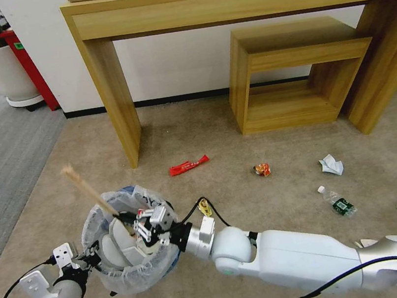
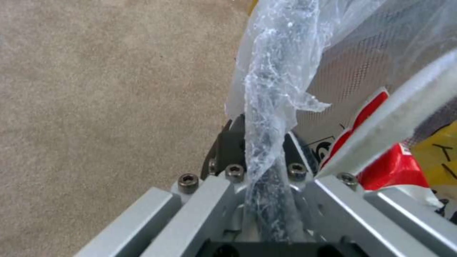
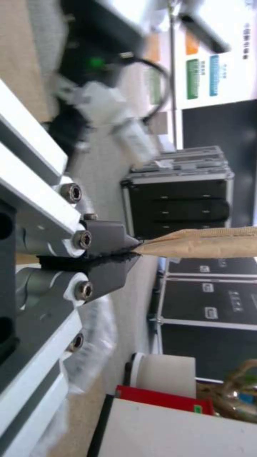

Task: Pick up the trash bin and place the garbage on the floor into it.

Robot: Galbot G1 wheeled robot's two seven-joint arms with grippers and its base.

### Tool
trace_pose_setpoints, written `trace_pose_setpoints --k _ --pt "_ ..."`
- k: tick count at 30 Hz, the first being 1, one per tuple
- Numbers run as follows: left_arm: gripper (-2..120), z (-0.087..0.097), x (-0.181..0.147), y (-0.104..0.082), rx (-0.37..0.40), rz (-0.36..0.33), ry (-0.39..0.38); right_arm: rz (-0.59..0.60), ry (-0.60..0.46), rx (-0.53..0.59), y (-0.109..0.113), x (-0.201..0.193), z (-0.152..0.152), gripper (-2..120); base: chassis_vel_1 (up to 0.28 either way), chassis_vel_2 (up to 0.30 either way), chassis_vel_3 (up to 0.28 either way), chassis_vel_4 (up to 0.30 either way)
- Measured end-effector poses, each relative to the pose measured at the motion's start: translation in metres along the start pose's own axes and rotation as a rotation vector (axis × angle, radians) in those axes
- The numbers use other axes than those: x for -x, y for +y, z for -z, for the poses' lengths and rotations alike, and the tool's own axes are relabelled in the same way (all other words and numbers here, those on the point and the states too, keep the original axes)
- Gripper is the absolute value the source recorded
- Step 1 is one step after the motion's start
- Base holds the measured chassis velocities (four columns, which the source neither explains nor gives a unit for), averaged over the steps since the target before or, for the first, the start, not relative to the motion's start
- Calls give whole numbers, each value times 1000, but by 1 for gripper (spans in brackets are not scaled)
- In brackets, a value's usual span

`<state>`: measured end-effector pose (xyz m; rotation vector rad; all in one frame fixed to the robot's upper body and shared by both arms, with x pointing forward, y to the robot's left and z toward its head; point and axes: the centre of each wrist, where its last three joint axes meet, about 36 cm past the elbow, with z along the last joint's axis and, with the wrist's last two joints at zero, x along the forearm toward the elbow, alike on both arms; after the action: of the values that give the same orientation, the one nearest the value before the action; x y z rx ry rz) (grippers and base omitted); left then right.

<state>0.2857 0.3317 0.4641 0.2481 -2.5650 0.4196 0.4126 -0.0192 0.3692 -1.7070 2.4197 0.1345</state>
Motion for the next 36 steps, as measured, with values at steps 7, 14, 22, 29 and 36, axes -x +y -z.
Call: trace_pose_setpoints --k 7,14,22,29,36 --pt "1 -1 1 1 -2 2 3 9 15 -17 2 5 -17 6 0 0 0 0" --pt "1 -2 3 3 -5 5 6 8 17 -32 0 9 -24 32 0 0 0 0" --pt "1 -2 5 4 -7 7 6 4 14 -41 -5 7 -22 59 0 0 0 0" --pt "1 -3 8 7 -5 16 10 -183 -26 35 -29 0 25 89 0 0 0 0" --pt "1 -2 11 10 0 25 12 -430 -95 79 -74 -28 94 100 0 0 0 0"
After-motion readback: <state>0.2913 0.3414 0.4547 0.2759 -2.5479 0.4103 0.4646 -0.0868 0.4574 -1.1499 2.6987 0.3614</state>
